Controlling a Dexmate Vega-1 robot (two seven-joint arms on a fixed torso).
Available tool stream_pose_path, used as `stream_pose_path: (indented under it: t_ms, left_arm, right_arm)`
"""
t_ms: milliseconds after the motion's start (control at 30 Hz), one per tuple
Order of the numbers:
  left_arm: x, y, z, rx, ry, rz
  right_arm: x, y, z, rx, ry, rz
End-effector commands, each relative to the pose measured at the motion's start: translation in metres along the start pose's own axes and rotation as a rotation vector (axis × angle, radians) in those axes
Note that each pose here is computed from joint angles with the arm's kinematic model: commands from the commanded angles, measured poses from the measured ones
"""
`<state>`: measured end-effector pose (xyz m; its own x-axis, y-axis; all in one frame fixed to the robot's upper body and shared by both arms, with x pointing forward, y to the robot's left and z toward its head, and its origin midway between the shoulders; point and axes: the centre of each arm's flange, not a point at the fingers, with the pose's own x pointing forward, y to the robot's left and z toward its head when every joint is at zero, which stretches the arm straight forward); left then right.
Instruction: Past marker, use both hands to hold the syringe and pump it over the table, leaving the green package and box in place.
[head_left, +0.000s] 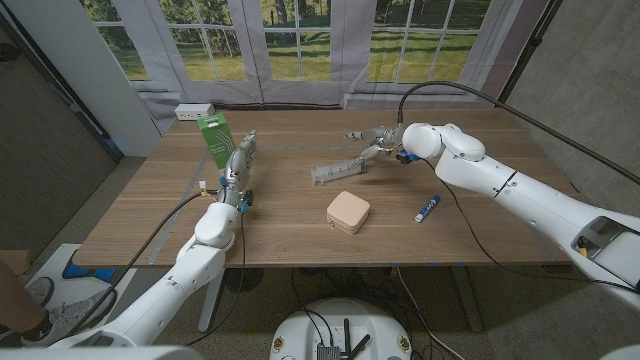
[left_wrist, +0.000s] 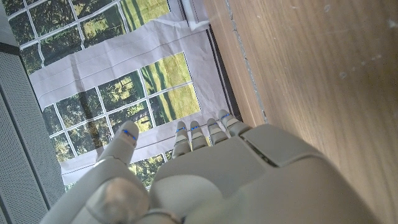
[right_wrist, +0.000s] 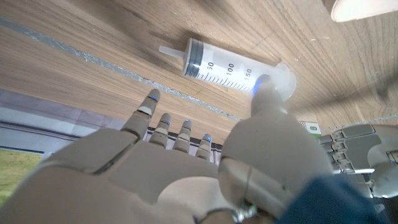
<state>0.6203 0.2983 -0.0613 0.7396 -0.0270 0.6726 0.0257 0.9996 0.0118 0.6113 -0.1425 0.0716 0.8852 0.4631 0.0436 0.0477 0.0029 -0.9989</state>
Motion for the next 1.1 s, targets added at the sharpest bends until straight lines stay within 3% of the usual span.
stream_pose_path:
  t_ms: [33, 333, 767, 1100]
  left_arm:
    - [0.007, 0.0, -0.003, -0.006, -0.002, -0.003]
    - [0.009, 0.004, -0.006, -0.03, 0.016, 0.007]
    - [0.017, 0.01, -0.002, -0.061, 0.053, 0.027]
    - [0.022, 0.009, 0.005, -0.087, 0.035, 0.043]
  right_arm:
    - [-0.016, 0.001, -0.021, 0.177, -0.042, -0.111]
    - [-0.016, 0.007, -0.032, 0.344, -0.077, -0.194]
    - [-0.014, 0.011, -0.037, 0.456, -0.065, -0.238]
    - [-0.018, 0.024, -0.045, 0.602, -0.084, -0.331]
